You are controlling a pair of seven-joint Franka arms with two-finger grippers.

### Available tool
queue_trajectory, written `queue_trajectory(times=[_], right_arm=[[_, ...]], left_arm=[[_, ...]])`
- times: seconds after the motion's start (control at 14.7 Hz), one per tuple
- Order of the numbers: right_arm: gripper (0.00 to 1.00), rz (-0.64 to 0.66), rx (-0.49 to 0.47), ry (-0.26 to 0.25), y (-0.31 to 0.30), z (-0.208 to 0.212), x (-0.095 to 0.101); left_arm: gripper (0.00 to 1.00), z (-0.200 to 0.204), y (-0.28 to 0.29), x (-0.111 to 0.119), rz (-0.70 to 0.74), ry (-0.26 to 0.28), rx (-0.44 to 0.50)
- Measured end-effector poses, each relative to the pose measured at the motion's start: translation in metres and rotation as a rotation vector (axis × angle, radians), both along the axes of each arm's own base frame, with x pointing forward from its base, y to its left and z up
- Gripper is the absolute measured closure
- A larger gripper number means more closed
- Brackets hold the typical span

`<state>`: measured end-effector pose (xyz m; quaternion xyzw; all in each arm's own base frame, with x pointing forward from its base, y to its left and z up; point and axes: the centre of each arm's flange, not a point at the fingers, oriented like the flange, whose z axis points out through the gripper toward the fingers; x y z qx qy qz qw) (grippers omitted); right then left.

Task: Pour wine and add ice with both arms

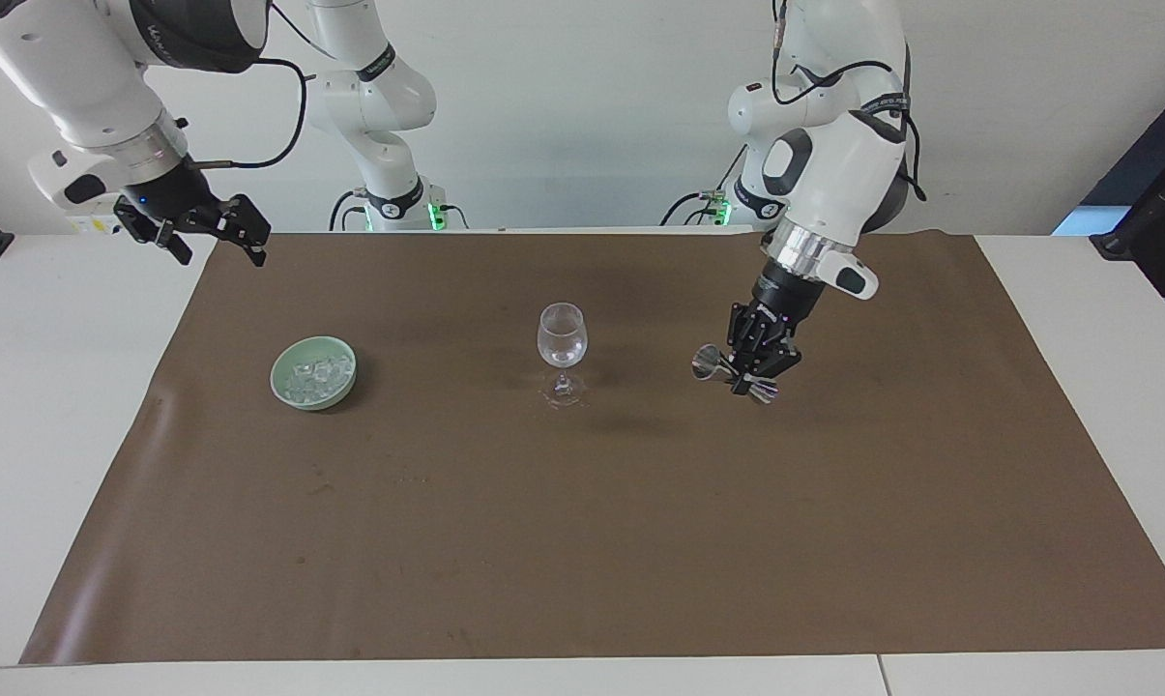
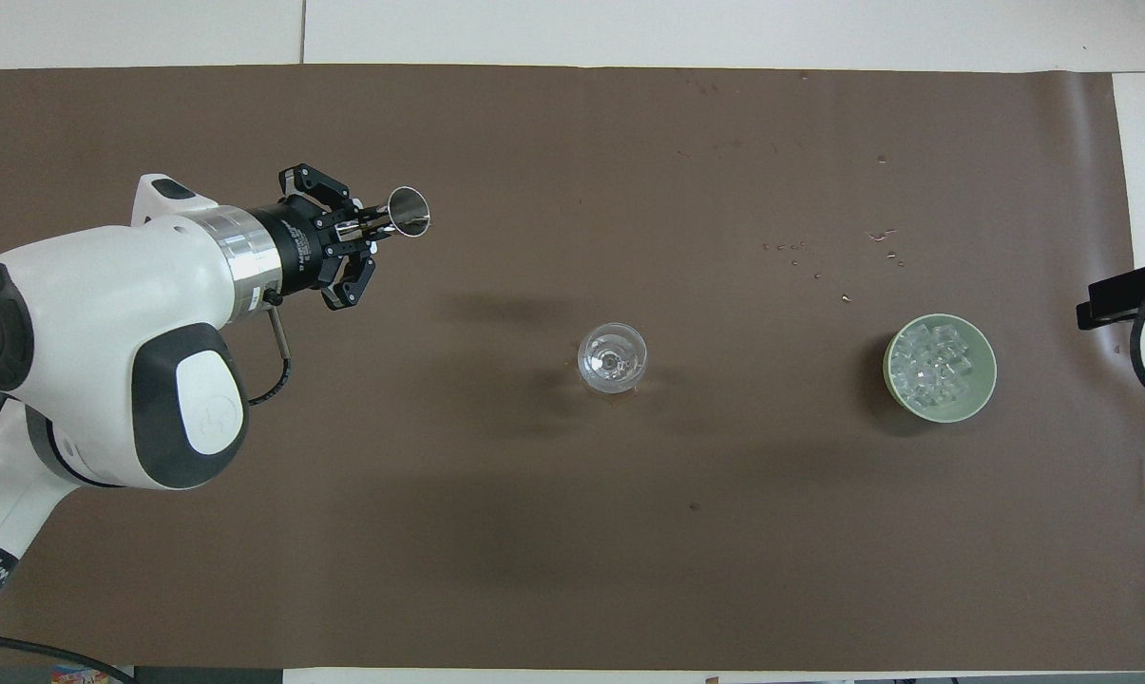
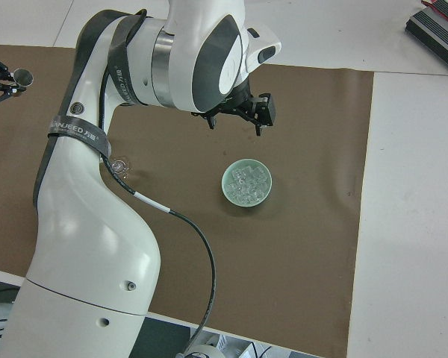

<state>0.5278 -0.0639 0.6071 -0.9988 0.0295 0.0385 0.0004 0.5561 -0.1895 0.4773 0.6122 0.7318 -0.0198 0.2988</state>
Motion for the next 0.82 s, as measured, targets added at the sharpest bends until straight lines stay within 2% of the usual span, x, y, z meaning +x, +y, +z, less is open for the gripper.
queue_trajectory(times=[0.2,0.41,0.54,0.68,0.82], right_arm=[[0.0,0.001,0.001,0.007,0.001,-0.004,0.0],[0.0,0.041,0.004,0.008,0.022,-0.015,0.003],[0.0,0.075,0.003,-0.013,0.039,-0.048,0.007],[0.0,0.116,0.007,0.003,0.04,-0.097,0.008],[0.04,0.144,0.009,0.009,0.025,-0.148,0.011]], left_arm=[[0.78,-0.005,0.062,0.015,0.11,0.05,-0.101],[0.78,-0.013,0.112,0.02,0.097,0.049,-0.185],[0.78,-0.021,0.145,0.02,0.087,0.042,-0.24],[0.78,-0.031,0.179,0.017,0.089,0.026,-0.288],[0.78,-0.046,0.211,0.01,0.084,0.019,-0.319]])
